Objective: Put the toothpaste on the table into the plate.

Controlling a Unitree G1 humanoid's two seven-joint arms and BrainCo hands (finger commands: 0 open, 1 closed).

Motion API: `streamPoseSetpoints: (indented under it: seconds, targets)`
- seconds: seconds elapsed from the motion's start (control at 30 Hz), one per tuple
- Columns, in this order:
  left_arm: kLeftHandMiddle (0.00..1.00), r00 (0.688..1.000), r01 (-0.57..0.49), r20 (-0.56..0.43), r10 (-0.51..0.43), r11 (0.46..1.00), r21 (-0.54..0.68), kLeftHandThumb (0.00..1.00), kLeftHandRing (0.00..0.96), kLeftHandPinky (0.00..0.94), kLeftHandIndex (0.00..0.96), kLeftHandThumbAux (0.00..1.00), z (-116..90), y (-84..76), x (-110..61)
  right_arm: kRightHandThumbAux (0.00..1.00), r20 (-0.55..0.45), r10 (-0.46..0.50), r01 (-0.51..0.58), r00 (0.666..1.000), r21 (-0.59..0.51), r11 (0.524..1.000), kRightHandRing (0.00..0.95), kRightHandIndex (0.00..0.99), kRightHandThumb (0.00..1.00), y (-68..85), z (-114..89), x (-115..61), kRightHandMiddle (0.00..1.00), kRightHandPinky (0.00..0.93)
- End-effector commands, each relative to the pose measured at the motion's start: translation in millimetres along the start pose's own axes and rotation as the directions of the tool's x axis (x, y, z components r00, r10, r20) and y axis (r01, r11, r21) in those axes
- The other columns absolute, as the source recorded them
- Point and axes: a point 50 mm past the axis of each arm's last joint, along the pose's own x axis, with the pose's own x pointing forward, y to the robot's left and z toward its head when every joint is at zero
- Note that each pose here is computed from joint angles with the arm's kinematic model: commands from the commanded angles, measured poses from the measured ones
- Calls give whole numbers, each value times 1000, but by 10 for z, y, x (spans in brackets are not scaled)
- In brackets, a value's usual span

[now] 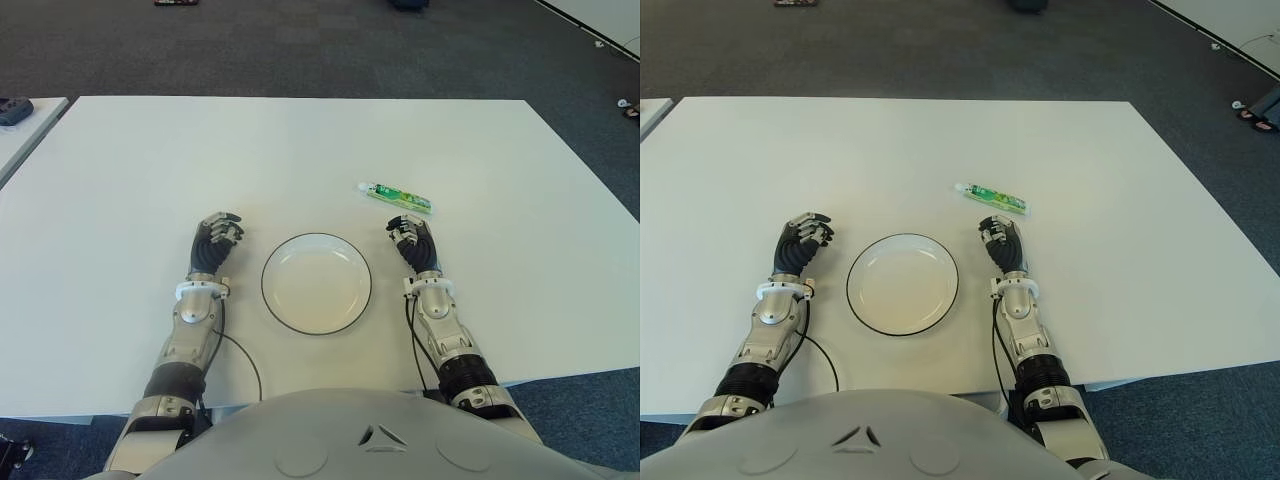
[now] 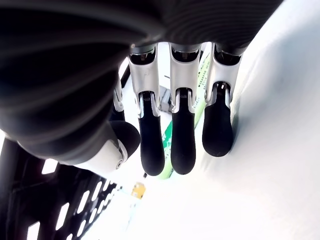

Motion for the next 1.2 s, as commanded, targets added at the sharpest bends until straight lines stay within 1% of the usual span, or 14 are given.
streamPoseSetpoints:
  seconds: [0.03,0.07,0.2,0.33,0.43,0.47,0.53,0.63,0.7,0.8,0.83,0.93,1.07,1.2]
  targets:
    - [579,1000,11,-12,-11,1000,16,693,581,557,433,721,-6,-19,2,731,-37,7,-7,999,-14,1000,486,424,706,4,-89,-63,473,534]
    - [580,1000,14,-12,-14,1000,18,693,582,558,433,721,-7,-19,2,731,-13,0,0,1000,-25,1000,486,424,706,-11,-59,-64,472,534]
    - [586,1000,20,-16,-20,1000,23,695,589,574,433,721,-9,-22,0,730,81,-15,20,997,-66,998,464,416,702,-96,104,-69,465,451]
    - [587,999,19,-29,-19,1000,22,695,590,564,433,721,-16,-21,-4,728,140,-10,26,990,-111,994,384,407,691,-171,187,-58,399,355]
    - [585,999,15,-38,-14,1000,16,695,585,555,433,721,-16,-24,-7,666,176,-8,33,984,-141,989,294,254,527,-233,240,-35,306,276]
    - [584,999,13,-35,-12,1000,13,695,584,554,433,721,-12,-27,-7,657,190,-8,38,982,-156,987,283,237,510,-272,273,-14,294,266]
    - [584,1000,11,-30,-11,1000,7,695,584,555,433,722,-5,-34,-7,596,213,-7,46,977,-181,982,219,174,479,-338,326,25,231,204]
    - [583,1000,14,-27,-14,1000,-1,695,582,551,433,722,-1,-43,-1,518,233,-1,55,973,-223,973,137,103,471,-409,379,77,143,129]
    - [582,999,17,-28,-17,1000,-2,695,581,550,433,722,-1,-46,0,490,238,3,57,971,-242,969,106,75,470,-432,394,97,109,100]
    - [580,999,19,-32,-19,1000,7,695,580,554,433,722,-7,-50,2,440,253,15,67,967,-311,948,43,29,472,-504,454,188,44,40]
    - [580,999,19,-33,-19,1000,10,694,581,554,433,722,-9,-52,2,400,258,17,72,966,-331,941,27,18,478,-523,477,219,28,26]
    - [586,999,17,-35,-17,1000,16,694,589,569,433,722,-12,-54,-1,323,276,23,90,961,-389,917,8,5,500,-586,574,363,9,8]
    - [588,999,16,-40,-15,1000,18,693,592,568,433,723,-17,-51,-8,258,276,35,98,961,-451,887,2,1,523,-656,648,511,2,2]
    - [584,999,11,-45,-10,1000,18,693,591,565,433,723,-19,-50,-19,192,258,60,90,964,-530,843,0,0,542,-717,667,610,0,0]
